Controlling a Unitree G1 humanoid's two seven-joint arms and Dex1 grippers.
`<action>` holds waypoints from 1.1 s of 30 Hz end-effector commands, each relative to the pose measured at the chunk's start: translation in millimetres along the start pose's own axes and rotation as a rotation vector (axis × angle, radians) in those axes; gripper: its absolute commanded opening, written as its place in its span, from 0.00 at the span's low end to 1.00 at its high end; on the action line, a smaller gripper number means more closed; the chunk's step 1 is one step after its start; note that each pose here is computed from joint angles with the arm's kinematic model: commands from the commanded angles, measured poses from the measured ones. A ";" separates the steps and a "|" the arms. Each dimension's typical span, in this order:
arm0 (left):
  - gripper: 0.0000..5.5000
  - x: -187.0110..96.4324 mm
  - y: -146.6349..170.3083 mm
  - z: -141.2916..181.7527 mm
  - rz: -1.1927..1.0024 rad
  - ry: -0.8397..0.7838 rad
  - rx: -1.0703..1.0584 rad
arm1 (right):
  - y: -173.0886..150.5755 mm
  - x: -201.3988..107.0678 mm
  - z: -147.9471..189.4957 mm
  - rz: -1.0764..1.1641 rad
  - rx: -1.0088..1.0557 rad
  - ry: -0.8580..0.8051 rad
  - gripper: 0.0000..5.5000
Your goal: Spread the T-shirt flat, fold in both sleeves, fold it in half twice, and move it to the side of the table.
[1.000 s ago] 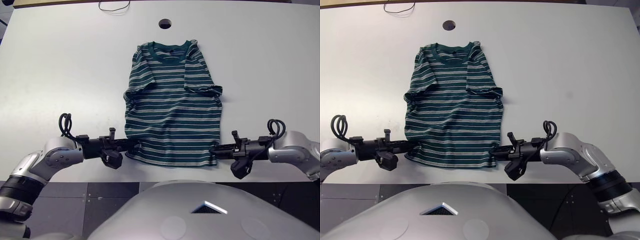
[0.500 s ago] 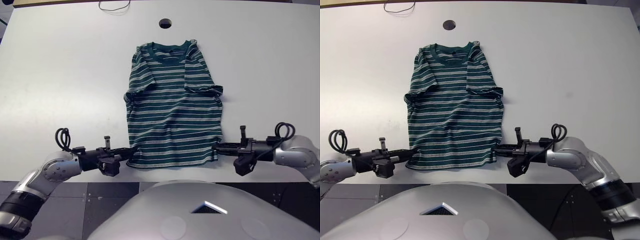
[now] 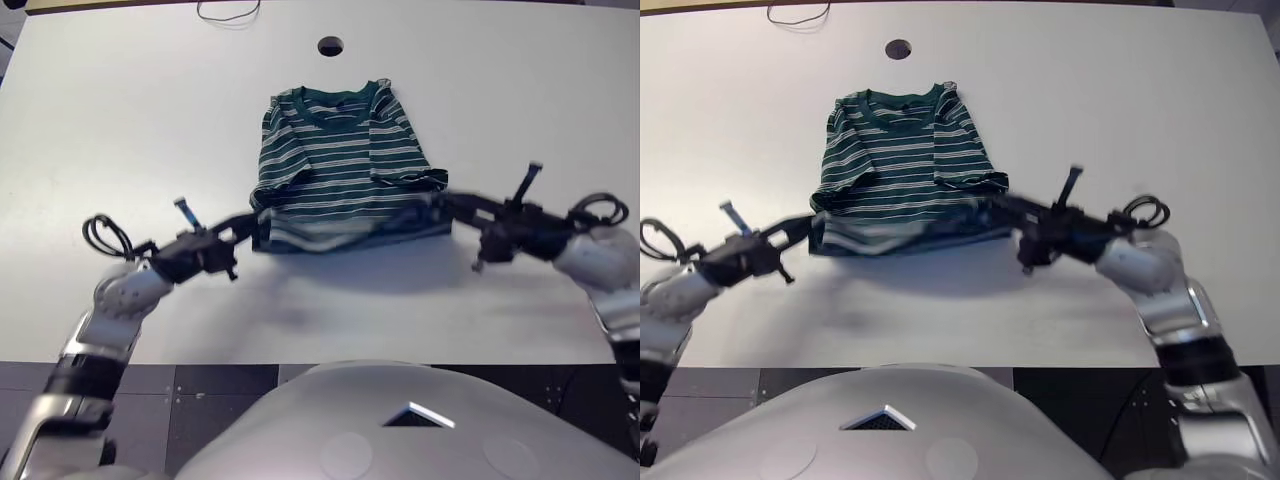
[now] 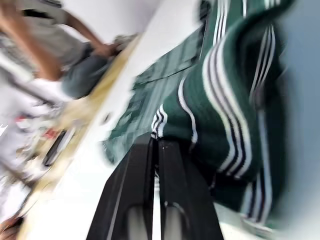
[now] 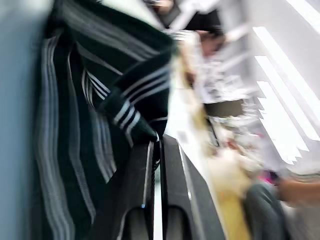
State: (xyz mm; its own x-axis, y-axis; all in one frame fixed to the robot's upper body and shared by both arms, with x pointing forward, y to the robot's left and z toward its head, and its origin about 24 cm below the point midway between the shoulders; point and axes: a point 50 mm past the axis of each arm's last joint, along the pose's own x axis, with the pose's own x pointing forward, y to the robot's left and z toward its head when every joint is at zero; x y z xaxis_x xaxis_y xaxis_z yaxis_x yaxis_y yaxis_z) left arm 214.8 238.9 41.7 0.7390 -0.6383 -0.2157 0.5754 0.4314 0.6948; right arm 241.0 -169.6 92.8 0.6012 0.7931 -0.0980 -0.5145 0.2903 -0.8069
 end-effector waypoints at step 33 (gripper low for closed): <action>0.54 126.4 62.2 -24.5 0.405 0.217 -0.210 | -21.7 114.7 -67.9 -0.232 -0.032 0.294 0.62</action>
State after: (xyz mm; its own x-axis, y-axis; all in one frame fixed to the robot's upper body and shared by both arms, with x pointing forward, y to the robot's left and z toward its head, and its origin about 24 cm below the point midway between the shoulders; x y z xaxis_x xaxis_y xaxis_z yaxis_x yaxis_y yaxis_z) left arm 341.8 204.6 29.0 0.9503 -0.2766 -0.1427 0.2991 0.6847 0.6646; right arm 358.1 -132.8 47.2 0.8691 0.4810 -0.1152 -0.3386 0.4087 -0.8476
